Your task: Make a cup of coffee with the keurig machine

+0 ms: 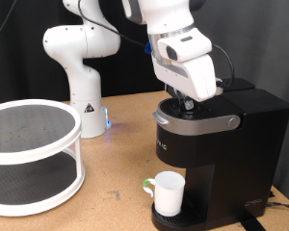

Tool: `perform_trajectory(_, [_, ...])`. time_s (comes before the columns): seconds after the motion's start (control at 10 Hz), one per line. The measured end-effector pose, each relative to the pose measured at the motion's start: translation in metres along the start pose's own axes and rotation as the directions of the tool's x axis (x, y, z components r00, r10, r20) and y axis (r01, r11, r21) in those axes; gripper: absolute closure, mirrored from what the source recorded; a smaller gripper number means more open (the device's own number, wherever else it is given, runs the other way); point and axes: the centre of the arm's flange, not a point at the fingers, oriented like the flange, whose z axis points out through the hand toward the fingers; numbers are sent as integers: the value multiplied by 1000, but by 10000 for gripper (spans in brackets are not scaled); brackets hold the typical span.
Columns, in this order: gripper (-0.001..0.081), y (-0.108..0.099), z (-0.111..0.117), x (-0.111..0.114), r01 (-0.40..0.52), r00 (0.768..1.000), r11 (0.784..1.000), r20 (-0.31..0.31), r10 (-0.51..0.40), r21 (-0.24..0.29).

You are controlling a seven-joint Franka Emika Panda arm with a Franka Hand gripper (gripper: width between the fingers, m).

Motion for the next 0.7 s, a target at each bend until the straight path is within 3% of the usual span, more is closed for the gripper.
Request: perform_trajectory(0.7, [806, 6, 1, 2, -52, 997, 995, 60, 47, 80])
